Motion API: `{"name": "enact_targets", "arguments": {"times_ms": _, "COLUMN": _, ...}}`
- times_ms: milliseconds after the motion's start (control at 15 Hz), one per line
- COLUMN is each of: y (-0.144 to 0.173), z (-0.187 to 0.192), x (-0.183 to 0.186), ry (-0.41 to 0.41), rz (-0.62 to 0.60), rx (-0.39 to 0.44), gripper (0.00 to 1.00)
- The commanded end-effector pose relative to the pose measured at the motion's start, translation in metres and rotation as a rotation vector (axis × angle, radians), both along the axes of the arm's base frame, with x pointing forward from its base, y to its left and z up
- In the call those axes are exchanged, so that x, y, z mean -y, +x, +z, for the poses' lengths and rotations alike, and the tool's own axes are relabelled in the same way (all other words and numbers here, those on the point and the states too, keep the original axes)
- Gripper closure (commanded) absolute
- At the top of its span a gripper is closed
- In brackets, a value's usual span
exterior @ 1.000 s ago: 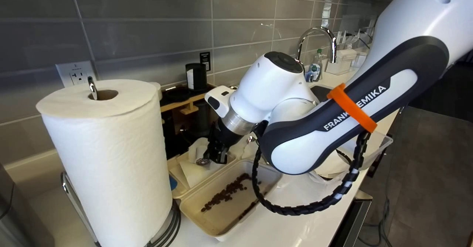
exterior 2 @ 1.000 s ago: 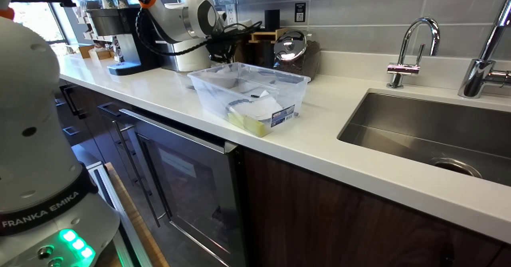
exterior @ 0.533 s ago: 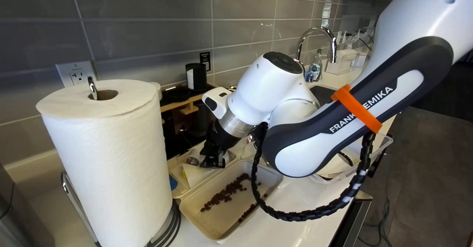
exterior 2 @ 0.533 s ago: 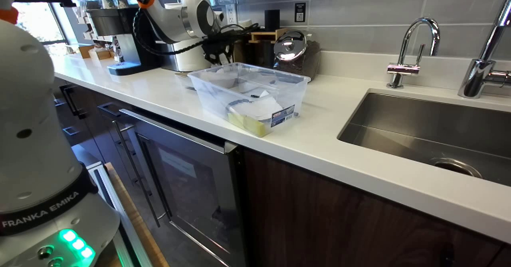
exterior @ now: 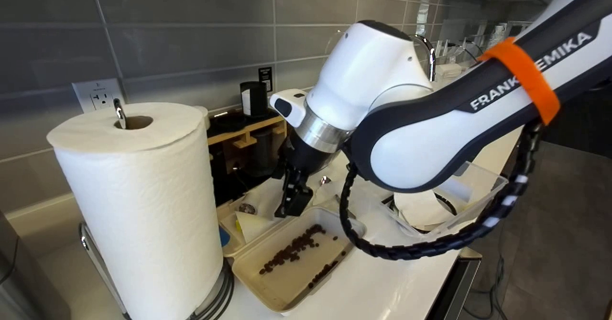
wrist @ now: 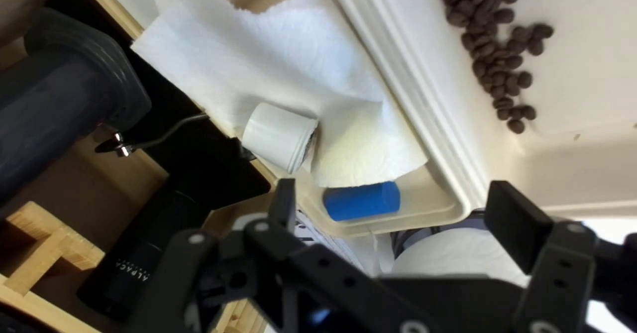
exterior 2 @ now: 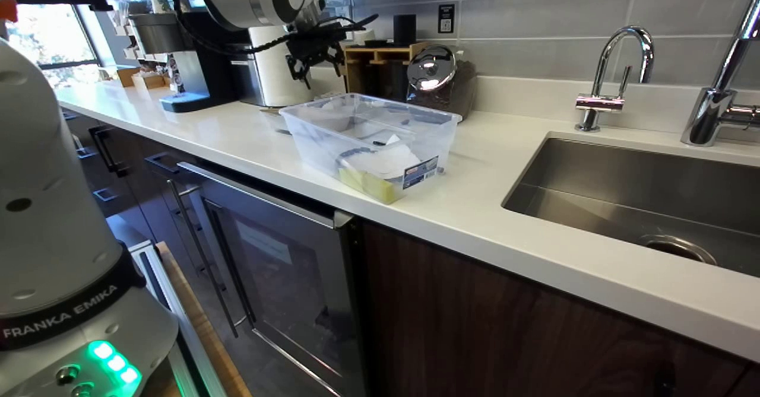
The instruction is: Move the K-cup to the top segment of the take-away food container
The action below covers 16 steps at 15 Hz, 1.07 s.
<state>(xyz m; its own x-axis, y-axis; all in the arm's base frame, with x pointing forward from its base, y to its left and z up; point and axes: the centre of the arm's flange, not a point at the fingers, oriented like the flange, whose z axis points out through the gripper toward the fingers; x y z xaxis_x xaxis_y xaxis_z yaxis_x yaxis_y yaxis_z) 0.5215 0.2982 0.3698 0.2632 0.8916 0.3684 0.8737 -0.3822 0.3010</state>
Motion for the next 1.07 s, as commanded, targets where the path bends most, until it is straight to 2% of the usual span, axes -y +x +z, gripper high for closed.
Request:
{"name": "enact_targets", "arguments": {"times_ms": 0, "y": -0.034, "z": 0.036, "x": 0.046, "ry": -0.072, "rz": 0.012, "rx": -0.078, "gripper": 0.0}}
{"name": "enact_targets", "arguments": {"times_ms": 400, "y": -0.068, "z": 0.083, "x": 0.08, "ry": -0.116, "rz": -0.109, "rx": -0.154, "gripper": 0.0}}
{"name": "enact_targets", "arguments": {"times_ms": 533, "y": -0.075, "z": 0.093, "x": 0.088, "ry": -0.116, "rz": -0.121, "rx": -0.138, "gripper": 0.0}}
{"name": "enact_targets", "arguments": {"times_ms": 600, "y": -0.054, "z": 0.085, "x": 0.078, "ry": -0.123, "rz": -0.1, "rx": -0.127, "gripper": 0.0}}
{"name": "enact_targets", "arguments": {"times_ms": 1000, "y": -0.064, "z": 0.094, "x": 0.085, "ry": -0.123, "rz": -0.111, "rx": -0.116, "gripper": 0.0}}
